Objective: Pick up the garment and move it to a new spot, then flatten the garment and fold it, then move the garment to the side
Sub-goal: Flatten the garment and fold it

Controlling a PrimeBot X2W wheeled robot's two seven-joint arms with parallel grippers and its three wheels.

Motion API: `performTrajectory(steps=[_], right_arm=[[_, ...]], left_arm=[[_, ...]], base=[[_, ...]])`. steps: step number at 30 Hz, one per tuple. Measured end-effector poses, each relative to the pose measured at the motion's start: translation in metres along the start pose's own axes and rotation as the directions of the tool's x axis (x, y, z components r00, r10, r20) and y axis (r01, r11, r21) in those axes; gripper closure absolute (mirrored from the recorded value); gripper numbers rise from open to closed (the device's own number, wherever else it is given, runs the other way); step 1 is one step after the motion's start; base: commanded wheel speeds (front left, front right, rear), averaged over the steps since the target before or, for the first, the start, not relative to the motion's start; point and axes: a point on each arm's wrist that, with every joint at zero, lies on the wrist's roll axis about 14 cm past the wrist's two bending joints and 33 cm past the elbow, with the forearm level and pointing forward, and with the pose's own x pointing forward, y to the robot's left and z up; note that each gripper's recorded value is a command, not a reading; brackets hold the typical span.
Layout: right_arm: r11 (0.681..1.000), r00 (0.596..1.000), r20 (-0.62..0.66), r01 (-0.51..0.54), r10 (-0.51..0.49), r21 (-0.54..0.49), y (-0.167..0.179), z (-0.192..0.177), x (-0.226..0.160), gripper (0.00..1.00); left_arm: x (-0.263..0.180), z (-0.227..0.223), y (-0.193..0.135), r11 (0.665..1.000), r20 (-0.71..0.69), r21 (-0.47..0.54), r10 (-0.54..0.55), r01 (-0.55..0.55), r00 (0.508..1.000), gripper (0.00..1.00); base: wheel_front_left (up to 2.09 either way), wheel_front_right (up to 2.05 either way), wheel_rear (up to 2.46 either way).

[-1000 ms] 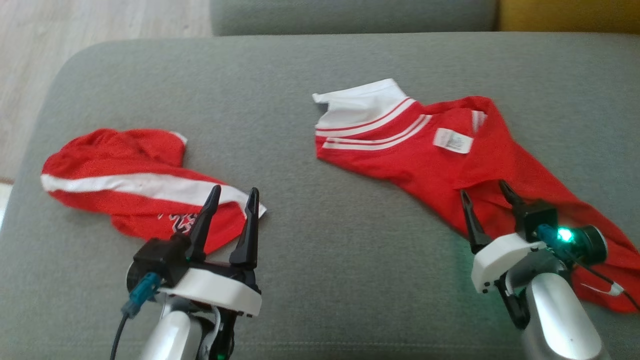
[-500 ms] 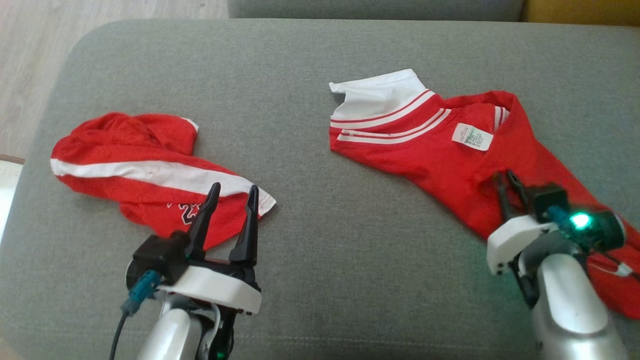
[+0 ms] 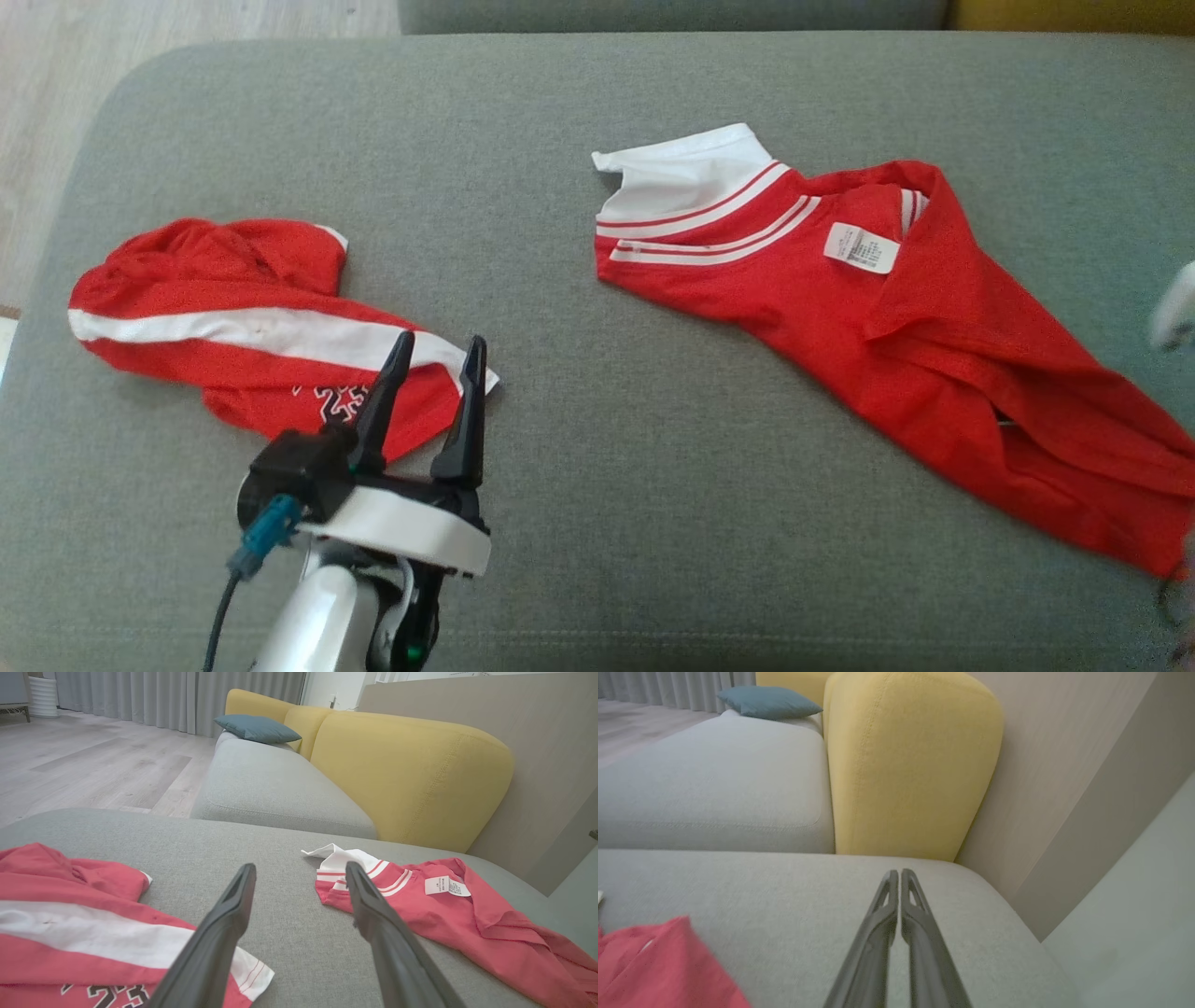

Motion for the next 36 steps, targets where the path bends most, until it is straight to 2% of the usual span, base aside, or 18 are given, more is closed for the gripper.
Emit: performTrajectory(steps=[1, 8, 11, 15, 20, 24, 29, 36], right_arm=[[1.000, 1.000, -0.001, 0.022, -0.022, 0.010, -0.009, 0.005, 0.005, 0.01], [0.994, 0.995, 0.016, 0.102, -0.101, -0.039, -0.033, 0.031, 0.026, 0.00], [0.996, 0.994, 0.065, 0.092, -0.090, -0.021, -0.024, 0.041, 0.024, 0.00], [1.000, 0.992, 0.125, -0.008, 0.007, 0.011, 0.021, 0.048, 0.015, 0.00], [0.987, 0.973, 0.179, -0.156, 0.147, 0.039, 0.073, 0.041, -0.012, 0.00], [0.970, 0.957, 0.194, -0.233, 0.216, 0.069, 0.092, 0.026, -0.040, 0.00], [0.929, 0.924, 0.235, -0.341, 0.303, 0.141, 0.120, 0.016, -0.084, 0.00], [0.906, 0.914, 0.255, -0.369, 0.315, 0.205, 0.121, 0.001, -0.126, 0.00]], left_arm=[[0.001, 0.001, 0.000, 1.000, 0.003, 0.001, -0.001, 0.001, 1.000, 0.00], [0.003, 0.004, 0.005, 1.000, 0.011, 0.006, 0.008, -0.008, 1.000, 0.00], [0.001, 0.007, 0.006, 1.000, 0.019, 0.010, 0.011, -0.011, 1.000, 0.00], [-0.001, 0.015, 0.003, 1.000, 0.041, 0.014, 0.003, -0.004, 0.999, 0.00], [-0.008, 0.020, -0.002, 1.000, 0.056, 0.015, 0.000, 0.000, 0.998, 0.00], [-0.018, 0.021, -0.007, 1.000, 0.061, 0.013, -0.004, 0.003, 0.998, 0.00], [-0.024, 0.029, -0.016, 1.000, 0.086, 0.013, -0.025, 0.024, 0.996, 0.00], [-0.026, 0.032, -0.026, 0.999, 0.094, 0.011, -0.053, 0.052, 0.994, 0.00]], base=[[0.00, 0.00, 0.00], [0.00, 0.00, 0.00], [0.00, 0.00, 0.00], [0.00, 0.00, 0.00], [0.00, 0.00, 0.00], [0.00, 0.00, 0.00], [0.00, 0.00, 0.00], [0.00, 0.00, 0.00]])
